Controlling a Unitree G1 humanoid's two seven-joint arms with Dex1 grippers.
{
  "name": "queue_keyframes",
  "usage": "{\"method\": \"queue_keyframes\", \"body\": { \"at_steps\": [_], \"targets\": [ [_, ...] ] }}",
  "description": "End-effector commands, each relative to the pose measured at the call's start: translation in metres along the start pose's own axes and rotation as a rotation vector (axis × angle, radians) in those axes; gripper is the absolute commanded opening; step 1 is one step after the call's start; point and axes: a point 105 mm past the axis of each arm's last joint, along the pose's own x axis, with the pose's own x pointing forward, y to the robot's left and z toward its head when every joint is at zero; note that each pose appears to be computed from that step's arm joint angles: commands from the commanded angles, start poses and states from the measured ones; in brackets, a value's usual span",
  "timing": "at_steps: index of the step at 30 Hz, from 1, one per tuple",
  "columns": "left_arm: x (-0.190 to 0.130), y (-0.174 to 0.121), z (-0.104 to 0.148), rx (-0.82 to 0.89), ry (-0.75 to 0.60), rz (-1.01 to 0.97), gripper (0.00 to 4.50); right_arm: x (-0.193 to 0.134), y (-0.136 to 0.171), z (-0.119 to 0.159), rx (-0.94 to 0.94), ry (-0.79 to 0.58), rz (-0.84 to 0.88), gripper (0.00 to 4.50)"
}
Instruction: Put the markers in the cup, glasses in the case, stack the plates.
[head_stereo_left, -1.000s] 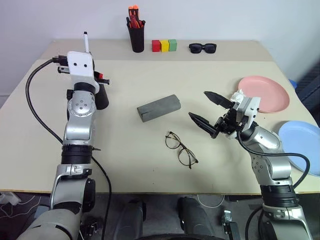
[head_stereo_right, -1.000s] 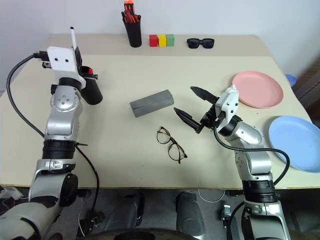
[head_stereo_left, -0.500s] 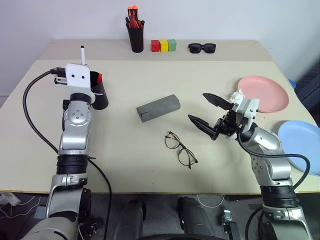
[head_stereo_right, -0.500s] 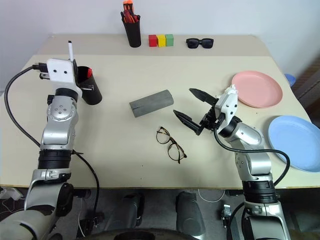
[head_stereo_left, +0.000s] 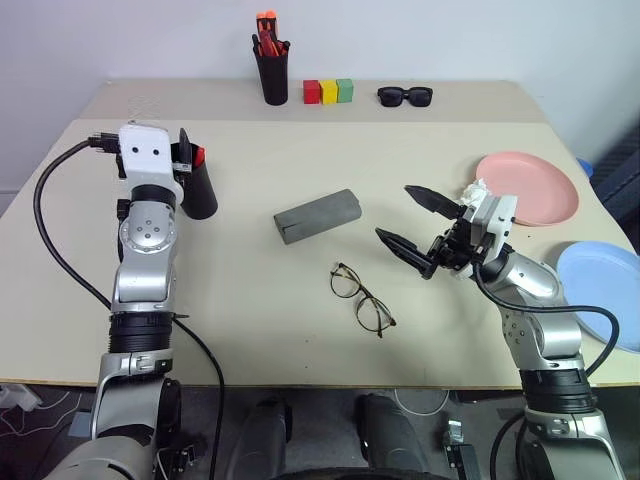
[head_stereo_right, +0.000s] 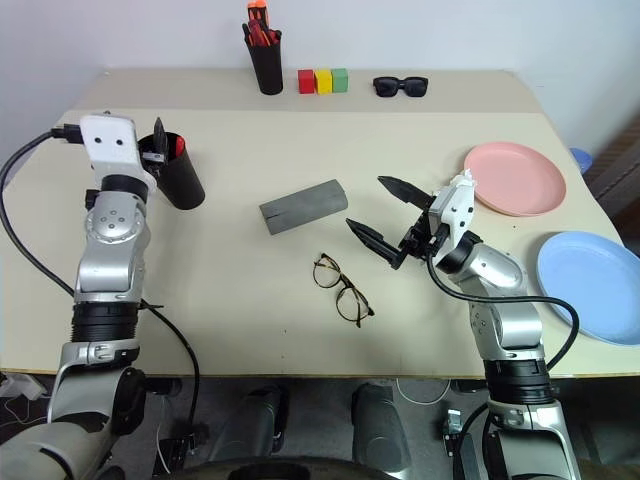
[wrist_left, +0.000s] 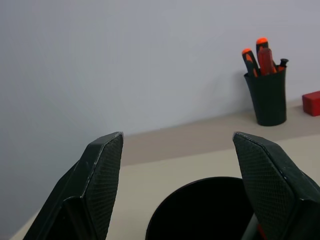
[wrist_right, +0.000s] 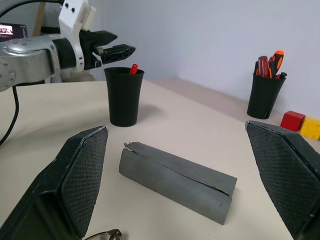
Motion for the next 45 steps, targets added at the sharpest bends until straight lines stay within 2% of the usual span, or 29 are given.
{"method": "queue_keyframes", "body": {
  "at_steps": [1,6,9,14,16,20,25,28,32,37,45],
  "targets": [
    [0.002,-0.032,0.052,-0.154,-0.084,-0.191,3.54,0.004,0.003,0.014,-0.054,0.018,-0.012,4.5],
    [-0.028,-0.094,0.062,-0.252,-0.02,-0.607,3.54,-0.013,0.005,0.014,-0.071,0.083,-0.082,4.5],
    [-0.052,-0.121,0.049,-0.25,0.063,-0.83,3.54,-0.026,0.004,0.013,-0.1,0.137,-0.151,4.5],
    [-0.094,-0.14,0.022,-0.173,0.169,-1.194,3.54,-0.051,0.004,0.001,-0.101,0.27,-0.25,4.5],
    [-0.098,-0.139,0.01,-0.094,0.207,-1.287,3.54,-0.06,0.007,-0.006,-0.054,0.31,-0.262,4.5],
    [-0.075,-0.141,-0.001,0.034,0.234,-1.287,3.54,-0.066,0.008,-0.01,-0.024,0.313,-0.289,4.5],
    [-0.06,-0.153,-0.009,0.014,0.302,-1.254,3.54,-0.071,0.01,-0.016,-0.041,0.313,-0.313,4.5],
    [-0.066,-0.157,-0.011,-0.013,0.318,-1.283,3.54,-0.073,0.011,-0.017,-0.049,0.31,-0.317,4.5],
    [-0.089,-0.157,-0.009,-0.176,0.39,-1.355,3.54,-0.072,0.011,-0.021,-0.058,0.301,-0.313,4.5],
    [-0.099,-0.145,-0.01,-0.198,0.445,-1.375,3.54,-0.065,0.008,-0.021,-0.068,0.288,-0.301,4.5],
    [-0.099,-0.142,-0.027,-0.154,0.526,-1.298,3.54,-0.056,0.005,-0.017,-0.079,0.271,-0.274,4.5]
  ]
}}
